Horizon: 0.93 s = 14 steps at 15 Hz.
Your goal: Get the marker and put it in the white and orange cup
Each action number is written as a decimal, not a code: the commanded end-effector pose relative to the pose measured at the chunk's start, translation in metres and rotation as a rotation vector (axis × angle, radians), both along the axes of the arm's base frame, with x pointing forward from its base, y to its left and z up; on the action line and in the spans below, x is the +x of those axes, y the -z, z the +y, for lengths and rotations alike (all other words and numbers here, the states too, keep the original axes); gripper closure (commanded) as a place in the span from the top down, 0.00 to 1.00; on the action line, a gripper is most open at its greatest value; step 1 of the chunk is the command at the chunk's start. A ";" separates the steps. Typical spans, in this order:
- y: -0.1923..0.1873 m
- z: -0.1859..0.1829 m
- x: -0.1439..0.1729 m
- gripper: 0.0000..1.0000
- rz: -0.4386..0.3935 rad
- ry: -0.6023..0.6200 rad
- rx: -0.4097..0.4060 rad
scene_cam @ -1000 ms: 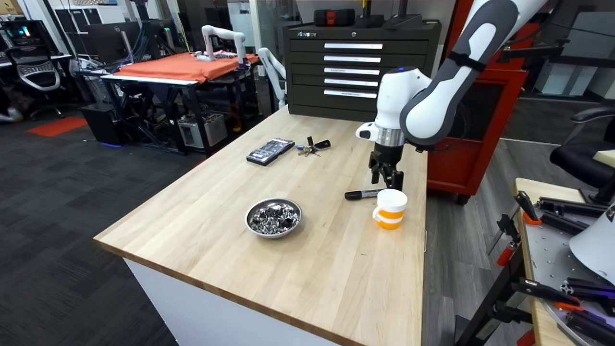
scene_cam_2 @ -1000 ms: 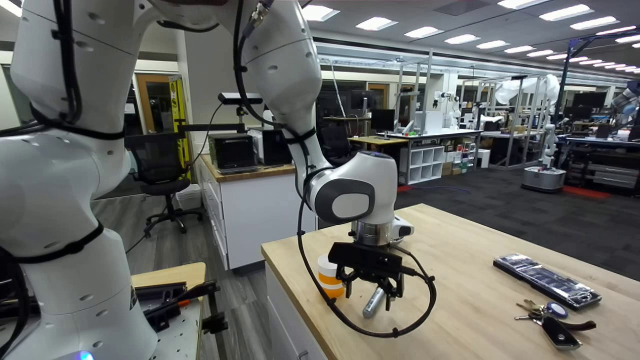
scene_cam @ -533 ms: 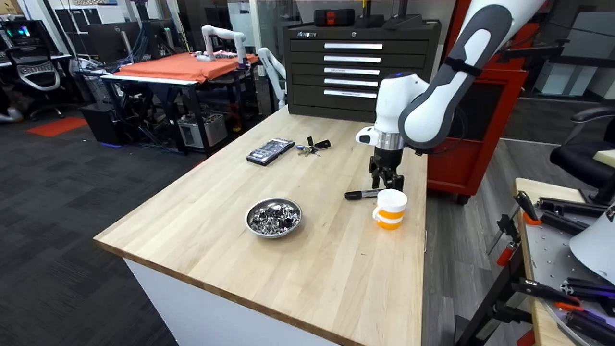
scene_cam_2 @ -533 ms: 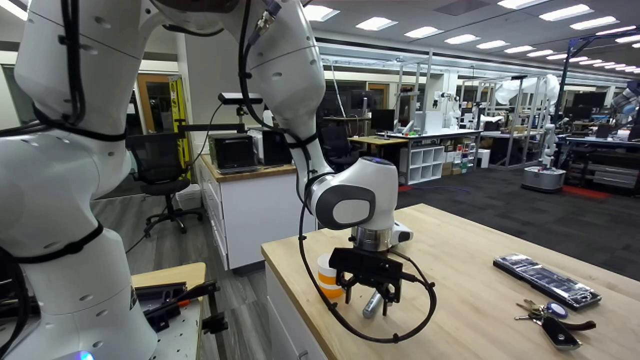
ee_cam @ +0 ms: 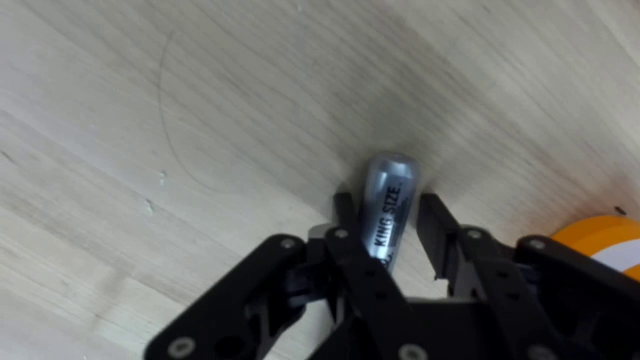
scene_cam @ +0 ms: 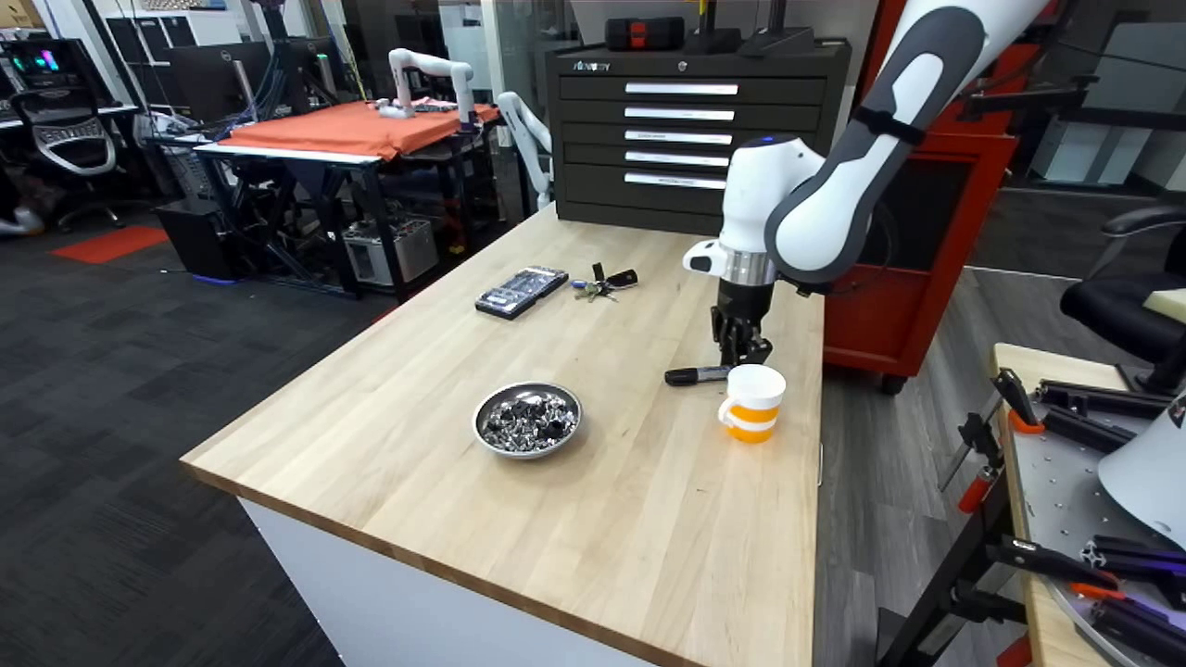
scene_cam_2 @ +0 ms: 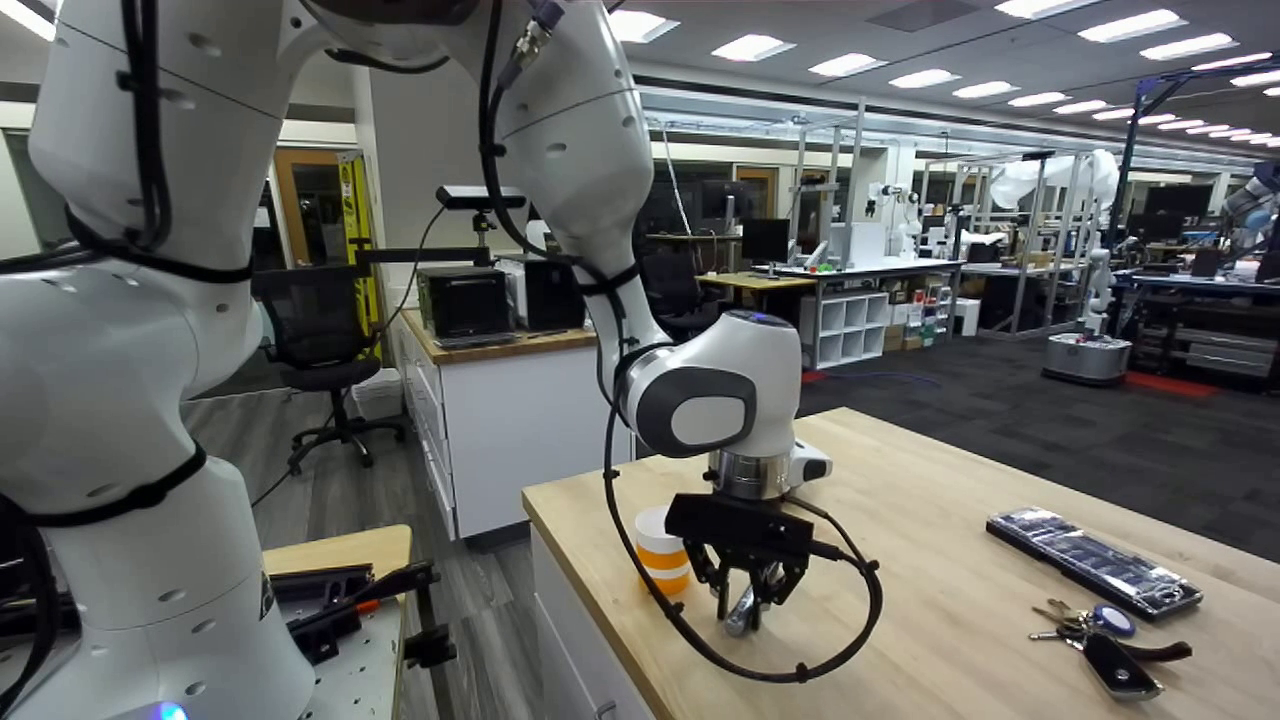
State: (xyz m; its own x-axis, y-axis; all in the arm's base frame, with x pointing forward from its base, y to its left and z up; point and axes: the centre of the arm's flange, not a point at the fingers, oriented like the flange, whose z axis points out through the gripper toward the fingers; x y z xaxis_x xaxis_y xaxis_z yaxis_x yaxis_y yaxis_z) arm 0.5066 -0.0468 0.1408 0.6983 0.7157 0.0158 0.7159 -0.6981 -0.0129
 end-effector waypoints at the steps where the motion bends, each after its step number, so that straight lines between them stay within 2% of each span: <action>1: -0.004 -0.007 0.001 0.09 -0.016 -0.002 0.008; 2: -0.005 -0.007 0.001 0.02 -0.015 0.000 0.008; 4: -0.007 -0.008 0.001 0.06 -0.004 0.006 0.018; 14: -0.049 -0.021 0.012 0.06 -0.017 0.029 -0.039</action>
State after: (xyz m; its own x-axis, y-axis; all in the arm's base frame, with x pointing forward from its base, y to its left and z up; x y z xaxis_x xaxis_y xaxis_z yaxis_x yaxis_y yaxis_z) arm 0.5159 -0.0616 0.1606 0.7111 0.7027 0.0225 0.7025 -0.7115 0.0173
